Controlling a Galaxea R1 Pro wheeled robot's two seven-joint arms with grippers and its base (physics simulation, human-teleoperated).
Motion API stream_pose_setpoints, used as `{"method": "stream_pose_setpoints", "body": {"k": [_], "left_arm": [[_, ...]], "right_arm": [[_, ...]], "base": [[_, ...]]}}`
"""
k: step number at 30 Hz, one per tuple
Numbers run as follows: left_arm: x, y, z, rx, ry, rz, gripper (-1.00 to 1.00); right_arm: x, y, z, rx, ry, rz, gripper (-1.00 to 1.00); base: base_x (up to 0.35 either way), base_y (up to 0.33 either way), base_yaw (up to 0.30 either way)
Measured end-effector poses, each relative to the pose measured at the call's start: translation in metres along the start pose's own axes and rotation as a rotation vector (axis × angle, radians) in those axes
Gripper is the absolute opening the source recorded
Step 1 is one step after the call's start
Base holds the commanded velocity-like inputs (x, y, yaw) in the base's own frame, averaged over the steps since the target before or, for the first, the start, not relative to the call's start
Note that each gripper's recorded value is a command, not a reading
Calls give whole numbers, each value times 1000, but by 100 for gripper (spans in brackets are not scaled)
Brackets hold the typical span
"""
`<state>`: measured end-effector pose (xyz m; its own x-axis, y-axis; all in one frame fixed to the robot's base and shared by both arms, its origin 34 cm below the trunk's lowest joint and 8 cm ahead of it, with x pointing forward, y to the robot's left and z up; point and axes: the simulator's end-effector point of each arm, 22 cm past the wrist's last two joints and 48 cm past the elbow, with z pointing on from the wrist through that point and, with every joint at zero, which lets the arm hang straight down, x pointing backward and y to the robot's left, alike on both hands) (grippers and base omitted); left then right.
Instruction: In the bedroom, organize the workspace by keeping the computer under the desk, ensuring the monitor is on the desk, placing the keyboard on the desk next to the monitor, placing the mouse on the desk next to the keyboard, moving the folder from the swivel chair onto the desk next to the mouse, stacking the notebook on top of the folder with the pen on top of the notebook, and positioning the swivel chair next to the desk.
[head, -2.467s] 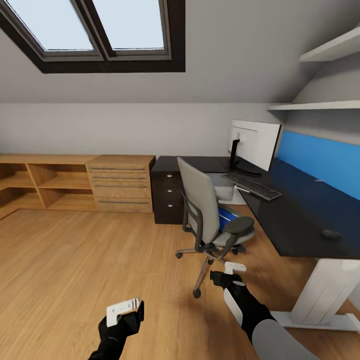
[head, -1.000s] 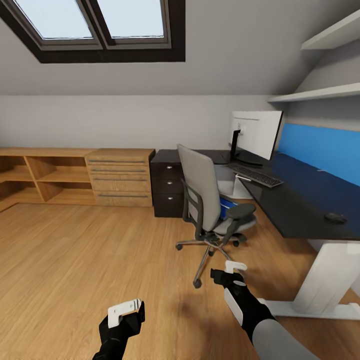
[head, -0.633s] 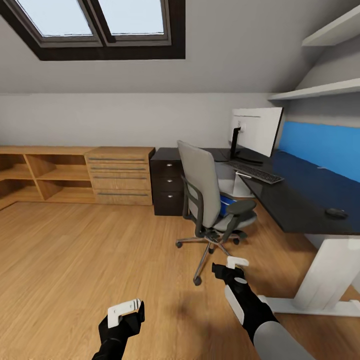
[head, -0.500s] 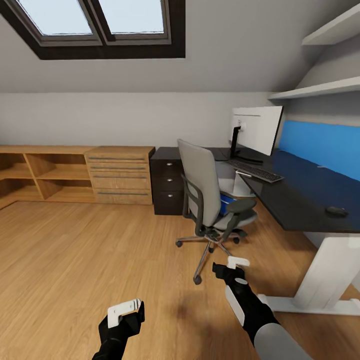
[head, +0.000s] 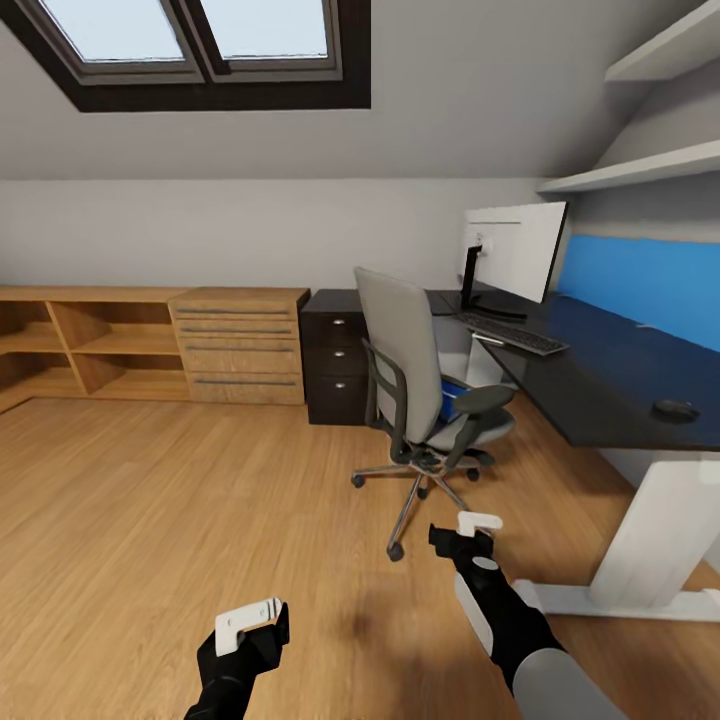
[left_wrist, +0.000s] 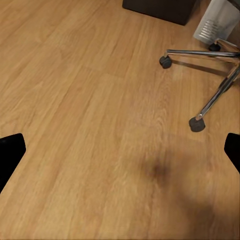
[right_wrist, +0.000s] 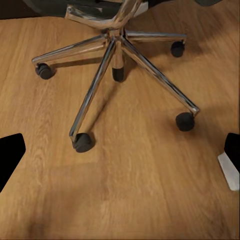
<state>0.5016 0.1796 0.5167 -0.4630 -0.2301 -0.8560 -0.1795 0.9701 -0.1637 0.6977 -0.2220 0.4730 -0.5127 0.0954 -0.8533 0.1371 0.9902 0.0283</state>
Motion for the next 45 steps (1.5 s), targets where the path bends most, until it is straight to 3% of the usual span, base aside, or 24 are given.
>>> {"method": "stream_pose_setpoints", "body": {"k": [5,7,10,16,20,24,27,28,32,45], "left_arm": [[11,1,3,3,0,2,100],[11,1,3,5,0,2,100],[12,-4,2,16,1,6,100],[12,-13,0,28,3,-12,100],[12,-28,-2,40,7,-49,100],[2,-32,0,46,-18,-59,100],[2,-35,0,53,-18,-53,100],[3,-36,-1,62,-16,-28,100],[6,-53,-6,101,-12,-6,100],[4,-52,-5,98,-18,-1,100]], "right_arm": [[-5,1,5,1,-37,-16,100],[-27,2,8,1,-67,-16,100],[-69,-22,28,38,-94,-32,100],[-88,-57,39,88,-160,-34,100],[-89,-57,39,89,-164,-34,100],[-89,-60,39,97,-164,-31,100],[-83,-63,40,102,-152,-34,100],[-78,-63,40,103,-165,-35,100],[-83,-63,39,99,-192,-31,100],[-95,-67,35,106,-266,-21,100]], "base": [[0,0,0],[0,0,0],[0,0,0],[0,0,0],[0,0,0],[0,0,0],[2,0,0],[35,0,0],[239,-49,0],[137,-65,0]]}}
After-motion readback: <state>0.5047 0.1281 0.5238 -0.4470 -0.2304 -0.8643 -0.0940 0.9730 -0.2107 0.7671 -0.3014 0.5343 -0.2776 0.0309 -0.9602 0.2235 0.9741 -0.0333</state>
